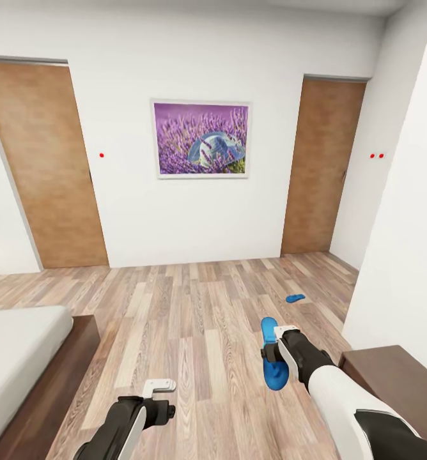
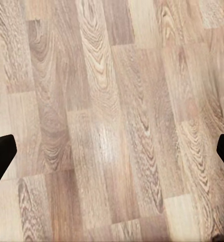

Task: In the bedroom, move the book from the bed onto either nightstand, and place the two sandals side by side next to the bed.

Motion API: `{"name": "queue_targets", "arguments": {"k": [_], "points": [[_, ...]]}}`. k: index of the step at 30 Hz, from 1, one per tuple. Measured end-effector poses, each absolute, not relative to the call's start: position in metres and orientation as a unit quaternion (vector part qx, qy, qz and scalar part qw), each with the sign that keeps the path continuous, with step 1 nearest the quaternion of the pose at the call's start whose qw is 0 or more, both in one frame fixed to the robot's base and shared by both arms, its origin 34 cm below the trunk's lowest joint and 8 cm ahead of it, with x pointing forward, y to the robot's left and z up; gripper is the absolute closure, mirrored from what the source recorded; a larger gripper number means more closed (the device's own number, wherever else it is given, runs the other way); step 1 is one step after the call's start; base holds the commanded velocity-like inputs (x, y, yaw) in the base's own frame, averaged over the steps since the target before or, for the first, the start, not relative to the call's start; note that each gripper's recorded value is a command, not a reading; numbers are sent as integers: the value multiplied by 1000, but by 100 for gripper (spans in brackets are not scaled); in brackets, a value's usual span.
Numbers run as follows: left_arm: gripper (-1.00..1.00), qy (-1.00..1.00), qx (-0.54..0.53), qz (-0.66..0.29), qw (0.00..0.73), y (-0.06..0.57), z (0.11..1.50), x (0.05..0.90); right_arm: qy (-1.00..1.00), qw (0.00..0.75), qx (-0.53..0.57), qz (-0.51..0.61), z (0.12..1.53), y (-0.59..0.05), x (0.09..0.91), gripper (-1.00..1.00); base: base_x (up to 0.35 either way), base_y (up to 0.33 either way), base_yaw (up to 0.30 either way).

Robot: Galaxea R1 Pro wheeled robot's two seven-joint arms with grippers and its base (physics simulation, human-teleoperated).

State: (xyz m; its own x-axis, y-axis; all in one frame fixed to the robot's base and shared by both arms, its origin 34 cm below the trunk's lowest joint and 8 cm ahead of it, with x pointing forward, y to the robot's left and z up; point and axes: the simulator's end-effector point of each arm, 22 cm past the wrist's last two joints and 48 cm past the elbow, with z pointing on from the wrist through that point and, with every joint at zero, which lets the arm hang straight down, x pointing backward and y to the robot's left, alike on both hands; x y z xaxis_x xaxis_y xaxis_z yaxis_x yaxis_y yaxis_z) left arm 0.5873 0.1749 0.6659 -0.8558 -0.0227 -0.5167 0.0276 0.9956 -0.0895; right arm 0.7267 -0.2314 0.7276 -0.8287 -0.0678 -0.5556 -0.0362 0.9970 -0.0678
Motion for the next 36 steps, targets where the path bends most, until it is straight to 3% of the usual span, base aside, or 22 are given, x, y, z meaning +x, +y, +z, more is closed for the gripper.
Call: {"name": "queue_targets", "arguments": {"k": [36], "points": [[-100, 962, 1, -47, 270, 175, 725, 589, 956, 290, -27, -27, 785, -231, 727, 100, 0, 0, 0]]}}
